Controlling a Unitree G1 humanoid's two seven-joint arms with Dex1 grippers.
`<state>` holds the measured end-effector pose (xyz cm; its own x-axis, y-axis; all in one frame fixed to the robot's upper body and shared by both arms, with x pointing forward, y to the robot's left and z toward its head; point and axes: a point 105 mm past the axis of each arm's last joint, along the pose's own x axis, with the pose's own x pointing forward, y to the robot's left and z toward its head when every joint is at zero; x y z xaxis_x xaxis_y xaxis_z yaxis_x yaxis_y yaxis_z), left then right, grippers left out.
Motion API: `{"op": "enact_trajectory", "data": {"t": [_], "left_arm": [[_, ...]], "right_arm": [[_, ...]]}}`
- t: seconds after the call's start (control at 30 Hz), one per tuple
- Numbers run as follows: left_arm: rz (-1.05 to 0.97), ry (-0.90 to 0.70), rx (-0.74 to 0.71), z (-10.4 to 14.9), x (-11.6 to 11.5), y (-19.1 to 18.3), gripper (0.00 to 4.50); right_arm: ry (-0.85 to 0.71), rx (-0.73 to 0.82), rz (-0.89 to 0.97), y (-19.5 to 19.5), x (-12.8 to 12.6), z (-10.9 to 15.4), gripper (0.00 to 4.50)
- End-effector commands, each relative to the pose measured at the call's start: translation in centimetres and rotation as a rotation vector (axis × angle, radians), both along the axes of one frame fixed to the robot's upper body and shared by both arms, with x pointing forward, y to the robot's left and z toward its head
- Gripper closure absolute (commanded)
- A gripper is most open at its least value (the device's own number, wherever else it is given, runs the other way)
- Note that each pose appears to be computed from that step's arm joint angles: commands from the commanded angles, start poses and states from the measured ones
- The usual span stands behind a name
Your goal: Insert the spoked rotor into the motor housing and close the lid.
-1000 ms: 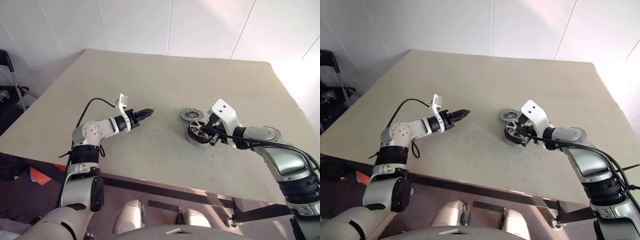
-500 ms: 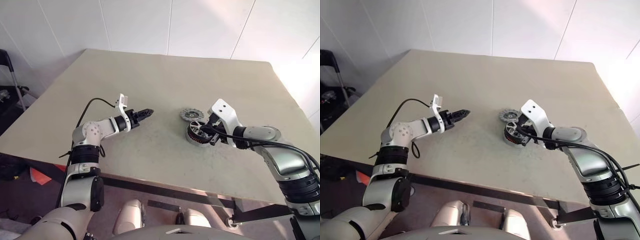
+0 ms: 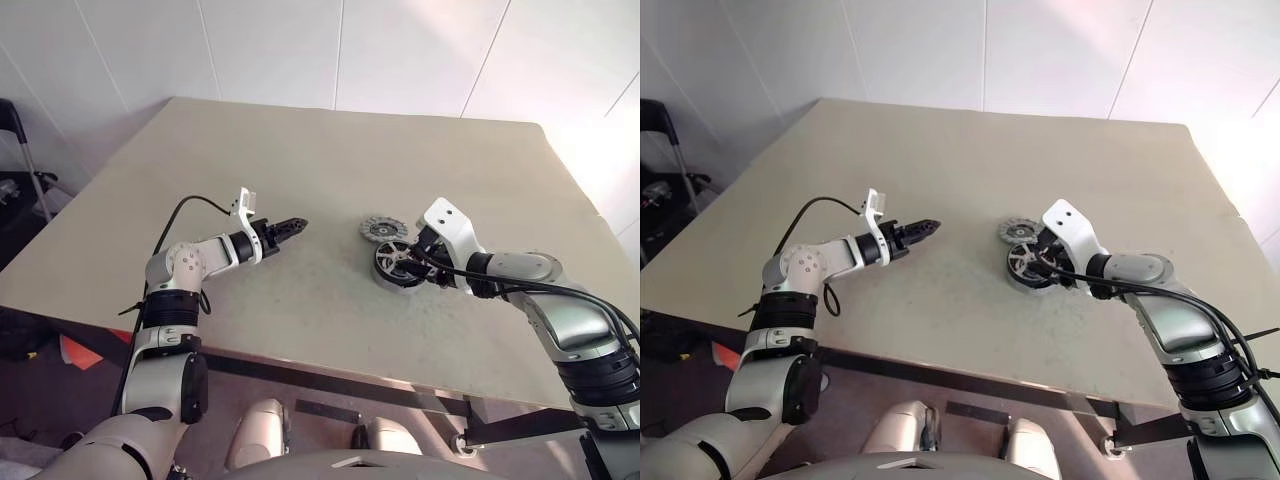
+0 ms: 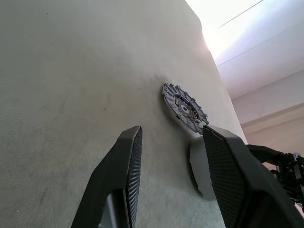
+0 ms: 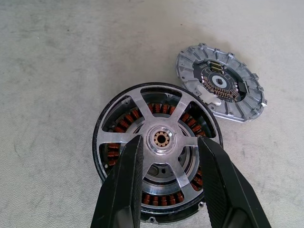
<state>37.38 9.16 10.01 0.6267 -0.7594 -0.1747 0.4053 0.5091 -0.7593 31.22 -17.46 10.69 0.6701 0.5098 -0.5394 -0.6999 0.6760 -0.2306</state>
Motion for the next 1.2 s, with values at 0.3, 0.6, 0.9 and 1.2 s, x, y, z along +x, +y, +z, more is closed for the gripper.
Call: {"op": "enact_trajectory", "data": {"t": [0.3,0.6,0.9,1.2], "left_arm": [[0.015,-0.037,0.011,0.7,0.3,0.4,2.37],[0.021,-0.035,0.013,0.6,0.3,0.6,2.37],[0.022,-0.028,0.015,0.4,0.2,0.5,2.37],[0.023,-0.027,0.014,0.3,0.2,0.5,2.37]], "right_arm": [[0.004,0.014,-0.002,0.2,0.3,0.1,2.51],[0.013,0.016,0.0,0.2,0.2,0.0,4.14],[-0.052,0.049,0.019,0.6,0.5,2.6,4.14],[-0.062,0.021,0.022,0.2,0.4,3.0,4.14]]}}
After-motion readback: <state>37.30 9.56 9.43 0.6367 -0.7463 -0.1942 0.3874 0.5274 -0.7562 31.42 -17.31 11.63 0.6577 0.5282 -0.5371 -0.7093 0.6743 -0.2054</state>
